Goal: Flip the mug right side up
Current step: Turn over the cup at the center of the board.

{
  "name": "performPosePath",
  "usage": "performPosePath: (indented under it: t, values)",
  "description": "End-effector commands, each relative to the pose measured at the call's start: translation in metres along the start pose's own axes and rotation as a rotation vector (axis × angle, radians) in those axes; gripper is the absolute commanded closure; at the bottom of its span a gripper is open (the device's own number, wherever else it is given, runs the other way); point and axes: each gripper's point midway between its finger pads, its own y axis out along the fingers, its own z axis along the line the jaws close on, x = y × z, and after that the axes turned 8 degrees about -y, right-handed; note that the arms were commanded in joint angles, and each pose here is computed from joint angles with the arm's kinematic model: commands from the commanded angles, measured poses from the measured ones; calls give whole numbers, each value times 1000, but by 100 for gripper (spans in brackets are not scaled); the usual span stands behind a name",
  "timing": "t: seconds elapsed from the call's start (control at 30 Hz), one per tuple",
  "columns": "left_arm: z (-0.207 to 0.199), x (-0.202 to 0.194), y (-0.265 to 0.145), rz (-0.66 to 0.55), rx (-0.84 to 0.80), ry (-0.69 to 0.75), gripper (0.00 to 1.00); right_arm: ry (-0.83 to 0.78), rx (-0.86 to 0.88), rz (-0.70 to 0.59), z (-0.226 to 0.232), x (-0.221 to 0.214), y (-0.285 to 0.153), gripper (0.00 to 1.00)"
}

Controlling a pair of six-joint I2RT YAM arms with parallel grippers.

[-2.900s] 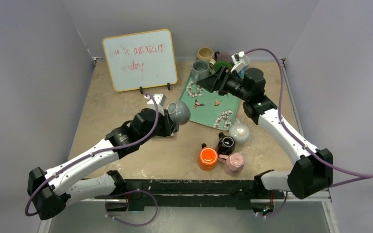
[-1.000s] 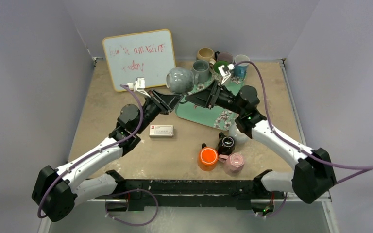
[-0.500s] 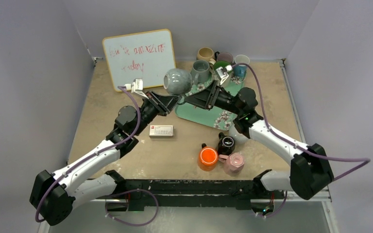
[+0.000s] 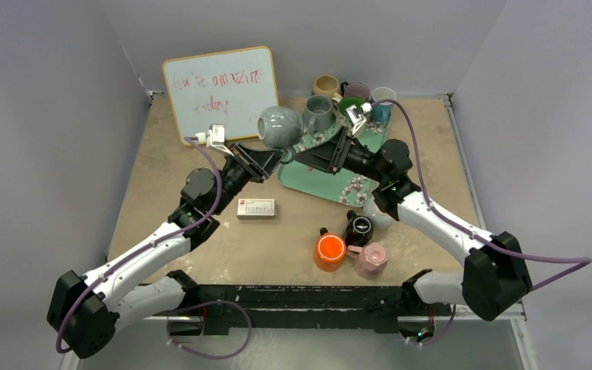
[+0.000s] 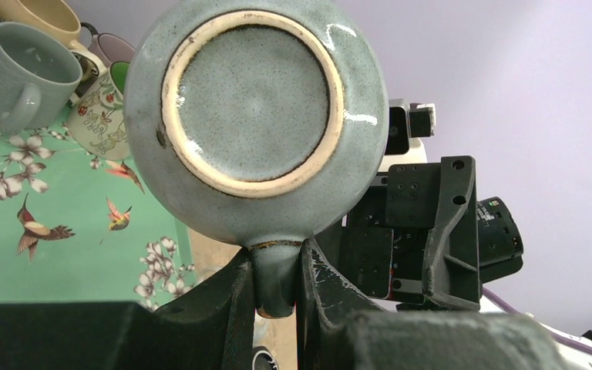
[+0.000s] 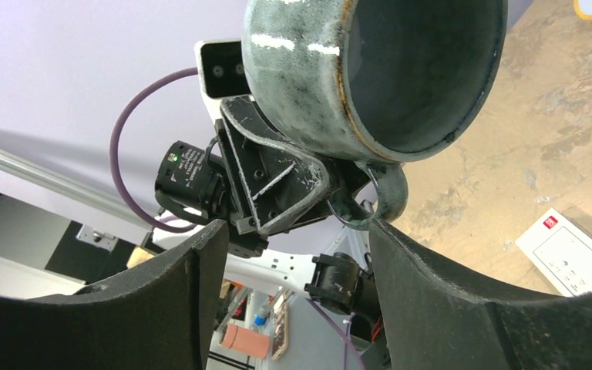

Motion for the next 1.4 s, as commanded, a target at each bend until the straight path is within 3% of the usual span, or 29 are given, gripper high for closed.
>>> performPosePath:
  t: [0.0,0.27,0.63,1.03,1.1,1.2,1.37]
  values:
    - [-72,38,-6,-129,-242,-1,100,-21,10,-15,2,4,1,30]
    - [-77,37,-7,-122,-273,-39,100,-46,45,-25,4,11,7,41]
    - [-75,18,-12,-46,-325,-159,100,-17,147,-47,13,17,14,67]
    - [-65,3,-5,7,-332,-163,100,-6,231,-13,27,12,15,69]
    - [-61,1,-4,11,-322,-161,100,-13,256,-15,31,13,14,77]
    - [-53,-3,-4,16,-302,-165,100,-11,308,-25,40,14,12,100]
    - [-36,-9,-10,12,-263,-189,100,74,391,-43,45,18,9,100]
